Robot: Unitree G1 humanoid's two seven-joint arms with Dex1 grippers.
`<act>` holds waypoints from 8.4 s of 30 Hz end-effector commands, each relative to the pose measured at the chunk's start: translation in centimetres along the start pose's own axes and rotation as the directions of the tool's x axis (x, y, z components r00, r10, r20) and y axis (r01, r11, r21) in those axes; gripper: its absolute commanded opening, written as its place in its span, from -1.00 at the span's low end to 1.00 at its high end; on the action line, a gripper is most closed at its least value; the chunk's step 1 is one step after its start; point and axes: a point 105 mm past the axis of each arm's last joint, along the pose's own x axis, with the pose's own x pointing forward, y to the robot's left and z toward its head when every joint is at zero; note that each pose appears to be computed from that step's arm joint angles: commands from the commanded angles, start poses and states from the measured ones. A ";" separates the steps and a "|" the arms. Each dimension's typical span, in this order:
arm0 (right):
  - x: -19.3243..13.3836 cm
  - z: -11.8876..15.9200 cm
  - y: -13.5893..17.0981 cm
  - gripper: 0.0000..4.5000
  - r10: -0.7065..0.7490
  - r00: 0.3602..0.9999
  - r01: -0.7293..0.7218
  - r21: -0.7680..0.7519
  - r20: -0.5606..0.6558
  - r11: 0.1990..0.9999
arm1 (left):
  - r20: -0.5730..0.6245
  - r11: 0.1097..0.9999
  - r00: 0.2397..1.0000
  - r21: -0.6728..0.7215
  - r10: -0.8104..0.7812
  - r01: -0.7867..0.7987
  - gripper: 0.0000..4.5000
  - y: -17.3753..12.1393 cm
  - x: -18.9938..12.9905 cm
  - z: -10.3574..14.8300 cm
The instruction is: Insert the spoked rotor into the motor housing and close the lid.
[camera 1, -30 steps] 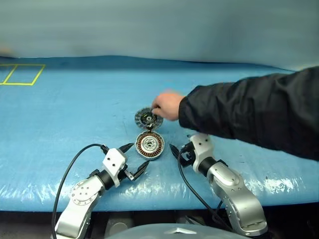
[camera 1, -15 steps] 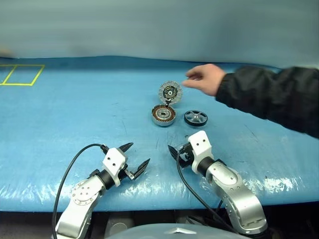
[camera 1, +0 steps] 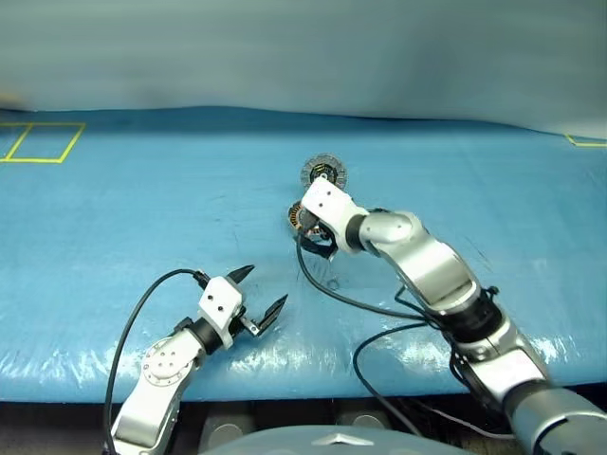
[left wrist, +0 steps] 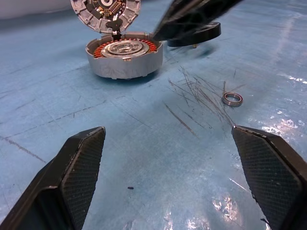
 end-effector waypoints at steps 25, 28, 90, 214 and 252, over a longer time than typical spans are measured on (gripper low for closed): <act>4.7 -6.3 0.9 -0.15 0.220 0.929 -0.201 0.093 -0.296 0.975 | 0.012 0.989 0.989 0.019 0.145 -0.145 1.00 0.7 -2.0 -0.2; 5.1 -7.0 2.0 -0.15 0.253 0.907 -0.225 0.119 -0.336 0.967 | 0.013 0.989 0.989 0.029 0.147 -0.147 1.00 0.9 -2.0 -0.1; -3.7 -12.1 6.4 0.69 -0.227 0.964 0.156 0.394 0.139 0.906 | 0.006 0.997 0.997 -0.013 -0.080 0.080 1.00 0.2 -0.9 0.1; -0.7 -2.6 9.5 -0.99 0.018 0.979 -0.077 0.281 0.205 0.957 | -0.005 0.997 0.999 -0.057 0.047 -0.047 1.00 0.0 -1.4 -1.0; 0.5 -3.9 9.3 -0.99 0.018 0.989 -0.058 0.278 0.146 0.959 | -0.006 0.997 0.999 -0.061 0.049 -0.049 1.00 0.0 -1.4 -1.4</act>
